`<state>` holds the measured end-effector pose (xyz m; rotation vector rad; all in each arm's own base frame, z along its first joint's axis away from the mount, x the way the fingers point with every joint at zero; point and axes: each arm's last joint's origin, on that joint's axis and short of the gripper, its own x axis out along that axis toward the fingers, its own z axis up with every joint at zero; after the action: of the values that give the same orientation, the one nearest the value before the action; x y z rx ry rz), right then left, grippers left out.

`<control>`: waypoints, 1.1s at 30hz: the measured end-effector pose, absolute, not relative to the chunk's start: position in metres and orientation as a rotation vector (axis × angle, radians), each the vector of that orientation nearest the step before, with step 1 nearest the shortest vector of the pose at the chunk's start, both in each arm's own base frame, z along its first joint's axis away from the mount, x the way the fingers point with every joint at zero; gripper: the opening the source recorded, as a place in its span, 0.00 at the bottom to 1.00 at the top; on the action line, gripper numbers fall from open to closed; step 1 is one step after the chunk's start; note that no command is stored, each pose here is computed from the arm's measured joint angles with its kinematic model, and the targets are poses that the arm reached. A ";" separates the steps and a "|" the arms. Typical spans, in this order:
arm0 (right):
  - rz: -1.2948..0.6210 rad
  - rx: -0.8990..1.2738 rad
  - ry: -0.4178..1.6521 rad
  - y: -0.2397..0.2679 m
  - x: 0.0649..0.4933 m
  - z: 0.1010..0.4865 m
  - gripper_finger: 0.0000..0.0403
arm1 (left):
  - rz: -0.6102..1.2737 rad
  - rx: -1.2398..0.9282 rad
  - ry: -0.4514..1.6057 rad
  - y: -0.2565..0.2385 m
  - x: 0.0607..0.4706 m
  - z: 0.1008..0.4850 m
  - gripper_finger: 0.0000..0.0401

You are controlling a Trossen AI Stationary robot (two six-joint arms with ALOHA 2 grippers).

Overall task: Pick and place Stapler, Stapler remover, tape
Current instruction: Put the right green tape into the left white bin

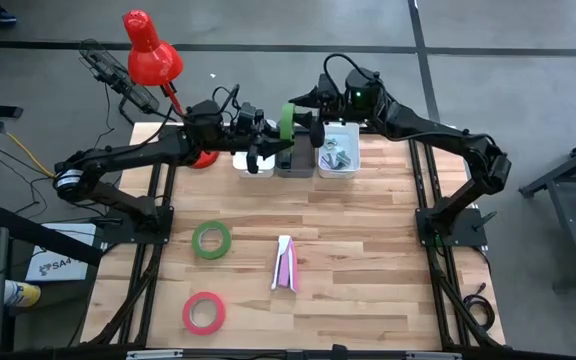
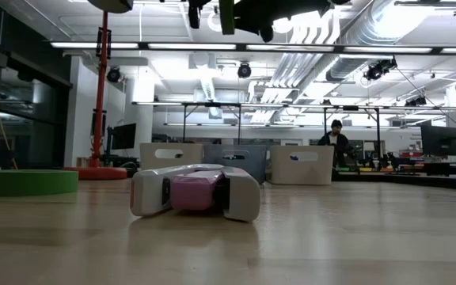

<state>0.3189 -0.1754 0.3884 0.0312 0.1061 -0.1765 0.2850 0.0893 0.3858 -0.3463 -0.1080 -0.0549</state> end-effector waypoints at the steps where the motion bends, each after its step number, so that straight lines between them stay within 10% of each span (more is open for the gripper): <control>1: -0.181 0.038 0.105 -0.175 0.318 0.389 0.49 | -0.040 -0.349 -0.107 0.090 0.285 0.386 0.21; 33: -0.550 0.219 0.347 -0.206 0.239 0.394 0.56 | 0.804 -0.858 0.454 0.161 0.266 0.287 0.21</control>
<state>0.2388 -0.2060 0.3938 0.2194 0.3473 -0.5501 0.2662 0.1608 0.2867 -0.8577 0.4538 0.8040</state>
